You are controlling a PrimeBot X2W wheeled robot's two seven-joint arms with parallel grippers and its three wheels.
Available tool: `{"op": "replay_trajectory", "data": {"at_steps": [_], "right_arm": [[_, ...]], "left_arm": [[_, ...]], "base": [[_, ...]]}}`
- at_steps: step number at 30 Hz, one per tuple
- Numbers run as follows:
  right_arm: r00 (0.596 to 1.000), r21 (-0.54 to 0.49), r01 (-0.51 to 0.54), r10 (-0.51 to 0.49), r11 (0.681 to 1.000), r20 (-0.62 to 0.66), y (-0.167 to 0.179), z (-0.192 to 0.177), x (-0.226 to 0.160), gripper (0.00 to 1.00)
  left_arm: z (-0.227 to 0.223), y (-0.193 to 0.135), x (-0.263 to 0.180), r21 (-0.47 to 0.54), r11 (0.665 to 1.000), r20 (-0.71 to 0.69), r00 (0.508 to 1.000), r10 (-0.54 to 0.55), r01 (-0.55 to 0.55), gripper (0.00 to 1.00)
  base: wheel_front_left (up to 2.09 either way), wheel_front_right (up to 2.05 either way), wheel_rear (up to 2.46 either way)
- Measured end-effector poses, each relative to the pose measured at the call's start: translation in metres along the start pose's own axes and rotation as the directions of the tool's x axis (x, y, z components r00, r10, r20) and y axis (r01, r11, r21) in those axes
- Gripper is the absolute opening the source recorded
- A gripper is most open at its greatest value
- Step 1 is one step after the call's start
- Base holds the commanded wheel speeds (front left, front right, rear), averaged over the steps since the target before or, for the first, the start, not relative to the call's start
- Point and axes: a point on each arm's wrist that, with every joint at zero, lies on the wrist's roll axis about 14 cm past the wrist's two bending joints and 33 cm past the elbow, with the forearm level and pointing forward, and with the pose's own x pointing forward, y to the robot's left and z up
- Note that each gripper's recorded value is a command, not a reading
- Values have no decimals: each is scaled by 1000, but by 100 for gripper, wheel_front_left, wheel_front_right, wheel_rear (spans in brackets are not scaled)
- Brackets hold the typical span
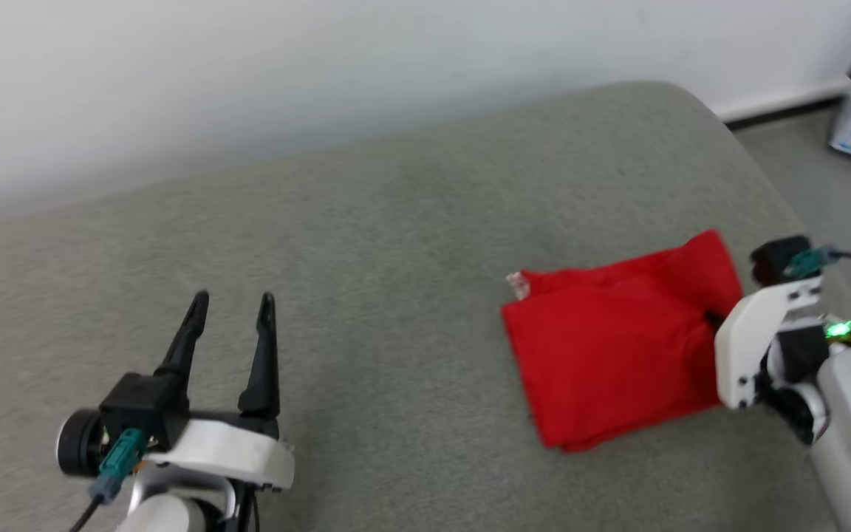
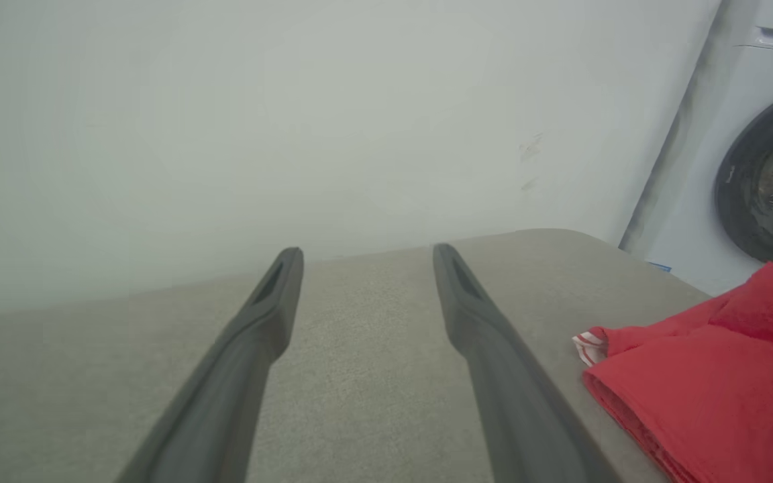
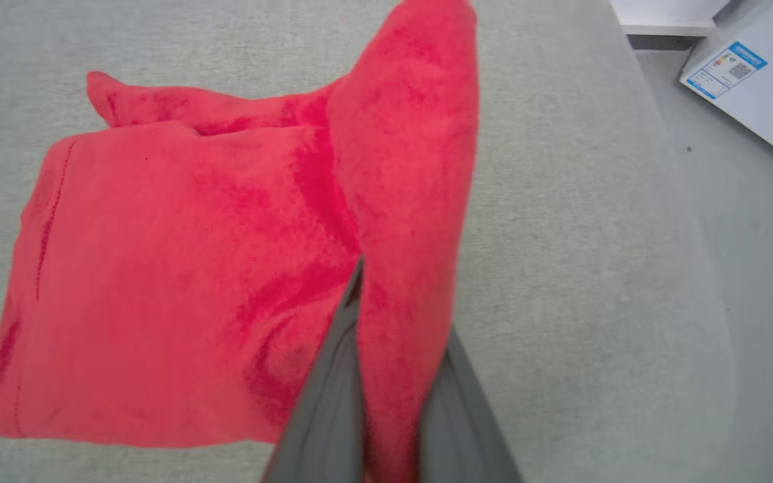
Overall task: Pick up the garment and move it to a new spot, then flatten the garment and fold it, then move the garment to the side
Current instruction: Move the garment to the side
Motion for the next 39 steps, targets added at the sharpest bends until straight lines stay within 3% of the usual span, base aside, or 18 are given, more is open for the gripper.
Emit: {"op": "replay_trajectory", "data": {"at_steps": [7,14,21,22,23,25,30,35,39], "right_arm": [[977,10,207,-208,978,58,-73,21,10,0],[915,-3,394,-392,919,95,-141,35,21,0],[864,-1,484,-479,875,154,-171,47,46,0],[861,-3,490,-484,872,155,-172,46,50,10],[859,-12,494,-486,869,160,-172,44,55,46],[856,-12,497,-489,868,167,-170,40,63,98],[847,-7,502,-490,865,205,-164,36,69,100],[807,51,530,-522,846,275,-173,44,46,100],[793,93,518,-519,850,320,-166,43,29,100]], "left_arm": [[-24,-35,51,-28,986,-28,986,-166,165,100],[-60,-49,87,-64,963,-68,961,-268,264,100],[-93,-44,105,-92,954,-101,950,-295,287,100],[-97,-42,106,-92,954,-106,950,-294,285,100],[-102,-40,106,-93,955,-116,949,-292,283,100],[-108,-36,106,-92,956,-125,950,-288,278,100],[-109,-29,105,-79,960,-135,952,-276,267,100],[-94,-33,101,-78,963,-108,958,-267,259,100],[-83,-35,91,-82,969,-102,965,-242,234,100]], "base": [[0,0,0],[0,0,0],[0,0,0],[0,0,0],[0,0,0],[0,0,0],[0,0,0],[0,0,0],[0,0,0]]}}
